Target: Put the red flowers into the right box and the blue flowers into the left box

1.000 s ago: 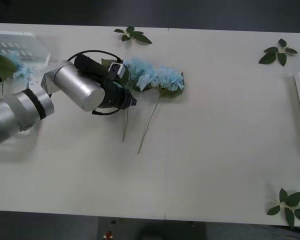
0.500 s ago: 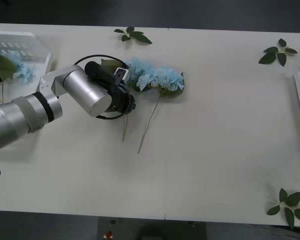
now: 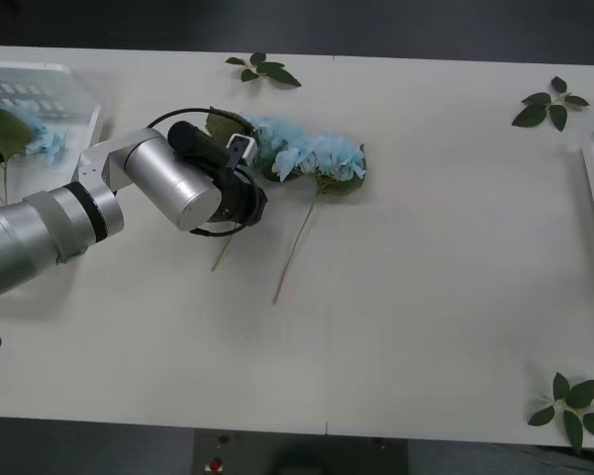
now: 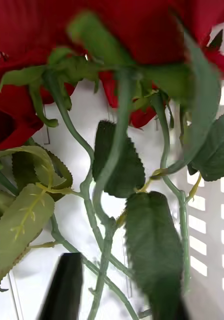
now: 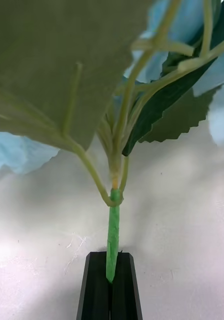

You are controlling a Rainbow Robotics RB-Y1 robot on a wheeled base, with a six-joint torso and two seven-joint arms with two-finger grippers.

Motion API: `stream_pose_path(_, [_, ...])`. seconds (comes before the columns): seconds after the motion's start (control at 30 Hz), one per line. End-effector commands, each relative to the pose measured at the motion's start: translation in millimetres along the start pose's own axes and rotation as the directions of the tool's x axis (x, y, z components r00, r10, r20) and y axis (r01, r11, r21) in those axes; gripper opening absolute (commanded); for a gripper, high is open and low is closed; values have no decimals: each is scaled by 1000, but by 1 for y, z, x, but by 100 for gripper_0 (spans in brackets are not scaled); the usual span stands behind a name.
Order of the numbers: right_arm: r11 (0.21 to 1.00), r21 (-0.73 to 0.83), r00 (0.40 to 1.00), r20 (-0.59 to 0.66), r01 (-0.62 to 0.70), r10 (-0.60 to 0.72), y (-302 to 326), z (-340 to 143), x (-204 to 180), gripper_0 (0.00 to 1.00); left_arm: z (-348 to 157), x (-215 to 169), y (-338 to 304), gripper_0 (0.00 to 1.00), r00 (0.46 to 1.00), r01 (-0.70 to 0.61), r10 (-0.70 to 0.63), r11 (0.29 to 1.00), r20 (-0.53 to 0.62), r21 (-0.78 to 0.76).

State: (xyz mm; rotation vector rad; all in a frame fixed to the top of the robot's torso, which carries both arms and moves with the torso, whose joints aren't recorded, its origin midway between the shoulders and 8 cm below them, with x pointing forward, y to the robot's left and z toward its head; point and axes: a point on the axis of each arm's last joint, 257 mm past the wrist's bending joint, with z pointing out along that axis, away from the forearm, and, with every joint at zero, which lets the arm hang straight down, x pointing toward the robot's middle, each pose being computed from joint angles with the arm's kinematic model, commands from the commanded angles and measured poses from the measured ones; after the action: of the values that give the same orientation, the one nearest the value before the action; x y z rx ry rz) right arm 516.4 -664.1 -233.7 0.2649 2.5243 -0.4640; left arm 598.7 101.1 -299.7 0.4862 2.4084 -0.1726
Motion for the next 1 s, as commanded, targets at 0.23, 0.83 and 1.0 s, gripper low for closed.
stream_pose_path(0.23, [998, 6, 998, -27, -61, 62, -36, -23, 1, 85, -30, -21, 1, 0, 998, 56, -58, 997, 37, 47])
stream_pose_path(0.83, [924, -381, 993, -100, 21, -63, 1, -189, -69, 84, -201, -9, 166, 0, 932, 358, -353, 931, 76, -70])
stream_pose_path(1.0, [848, -482, 963, -25, 223, -268, 62, -235, -96, 84, -277, 25, 241, 0, 914, 405, -402, 891, 58, -203])
